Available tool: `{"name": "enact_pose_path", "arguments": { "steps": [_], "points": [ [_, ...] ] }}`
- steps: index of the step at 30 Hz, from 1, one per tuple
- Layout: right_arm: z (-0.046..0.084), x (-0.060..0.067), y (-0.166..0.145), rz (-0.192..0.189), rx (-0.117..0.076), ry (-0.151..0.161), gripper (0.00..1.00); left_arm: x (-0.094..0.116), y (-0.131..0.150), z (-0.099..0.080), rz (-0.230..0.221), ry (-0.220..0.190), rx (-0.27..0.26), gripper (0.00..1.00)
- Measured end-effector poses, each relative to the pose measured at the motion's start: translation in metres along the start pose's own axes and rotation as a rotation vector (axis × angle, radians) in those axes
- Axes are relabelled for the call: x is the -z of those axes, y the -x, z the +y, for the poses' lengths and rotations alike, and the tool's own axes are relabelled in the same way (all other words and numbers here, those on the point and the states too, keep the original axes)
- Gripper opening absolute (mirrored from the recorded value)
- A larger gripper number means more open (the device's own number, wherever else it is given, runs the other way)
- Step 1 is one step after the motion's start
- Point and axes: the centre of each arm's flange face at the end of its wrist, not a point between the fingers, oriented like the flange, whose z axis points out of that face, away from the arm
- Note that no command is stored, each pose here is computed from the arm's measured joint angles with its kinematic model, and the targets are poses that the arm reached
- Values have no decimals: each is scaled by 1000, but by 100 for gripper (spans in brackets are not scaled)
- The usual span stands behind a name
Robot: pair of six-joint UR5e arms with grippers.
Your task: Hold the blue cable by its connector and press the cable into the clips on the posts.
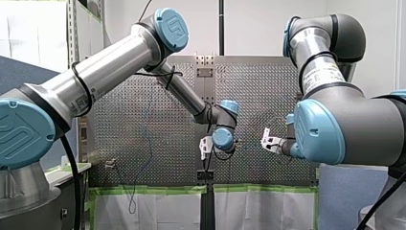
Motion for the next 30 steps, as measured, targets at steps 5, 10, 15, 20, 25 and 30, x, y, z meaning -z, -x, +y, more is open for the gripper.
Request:
{"name": "enact_pose_path", "arguments": {
  "steps": [5, 10, 15, 20, 25, 30],
  "points": [
    [0, 0, 0, 0, 0, 0, 0, 0, 0, 0, 1, 3, -1, 100],
    [0, 0, 0, 0, 1, 0, 0, 0, 0, 0, 3, 2, -2, 100],
    [0, 0, 0, 0, 2, 0, 0, 0, 0, 0, 2, 0, 0, 100],
    [0, 0, 0, 1, 3, -1, 0, 0, 0, 0, 6, -2, 1, 100],
    [0, -1, -1, 1, 4, -1, 0, 4, -3, 0, 36, -13, -6, 100],
    [1, 0, -1, 2, 3, 0, 0, 12, -3, -4, 45, -17, -21, 100]
  ]
}}
